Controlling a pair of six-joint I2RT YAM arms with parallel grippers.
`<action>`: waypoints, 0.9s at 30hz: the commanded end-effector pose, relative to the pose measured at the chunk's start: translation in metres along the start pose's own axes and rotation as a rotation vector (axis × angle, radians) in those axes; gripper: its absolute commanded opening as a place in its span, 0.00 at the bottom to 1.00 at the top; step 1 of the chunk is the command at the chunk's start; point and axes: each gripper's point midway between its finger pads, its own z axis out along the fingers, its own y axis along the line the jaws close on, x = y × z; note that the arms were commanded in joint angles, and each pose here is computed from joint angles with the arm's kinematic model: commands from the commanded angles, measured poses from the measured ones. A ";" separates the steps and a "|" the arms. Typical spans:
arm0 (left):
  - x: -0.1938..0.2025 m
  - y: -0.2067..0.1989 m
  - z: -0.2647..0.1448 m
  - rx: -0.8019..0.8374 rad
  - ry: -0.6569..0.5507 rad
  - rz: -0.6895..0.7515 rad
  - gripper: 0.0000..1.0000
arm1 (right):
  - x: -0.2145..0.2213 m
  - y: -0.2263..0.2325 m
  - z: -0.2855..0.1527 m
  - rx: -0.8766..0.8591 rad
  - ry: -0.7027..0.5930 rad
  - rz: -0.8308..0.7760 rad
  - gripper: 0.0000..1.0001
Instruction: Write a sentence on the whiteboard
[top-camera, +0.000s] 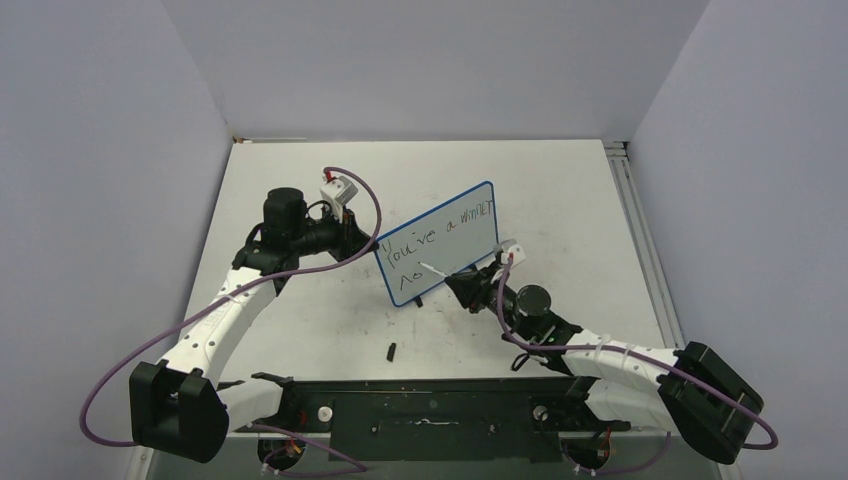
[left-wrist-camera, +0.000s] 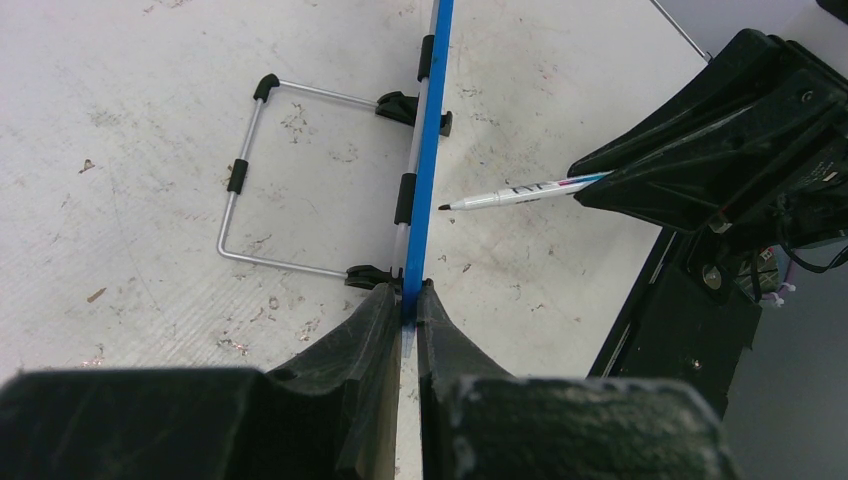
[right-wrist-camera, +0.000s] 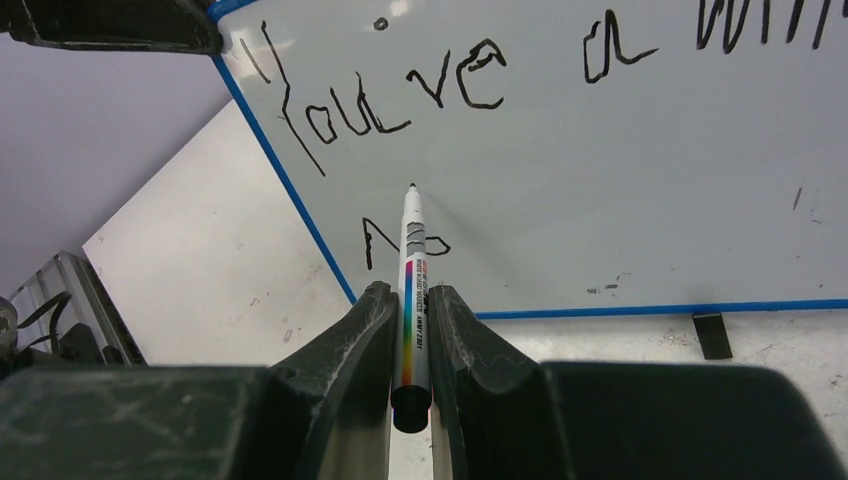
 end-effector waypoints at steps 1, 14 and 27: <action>-0.003 -0.008 -0.002 0.025 -0.010 -0.002 0.00 | -0.016 -0.001 -0.001 0.022 -0.063 -0.018 0.05; -0.003 -0.009 -0.002 0.025 -0.009 -0.002 0.00 | 0.000 -0.009 0.001 0.046 -0.017 -0.015 0.05; -0.003 -0.009 -0.002 0.026 -0.009 -0.002 0.00 | 0.026 -0.029 -0.009 0.121 0.038 -0.003 0.05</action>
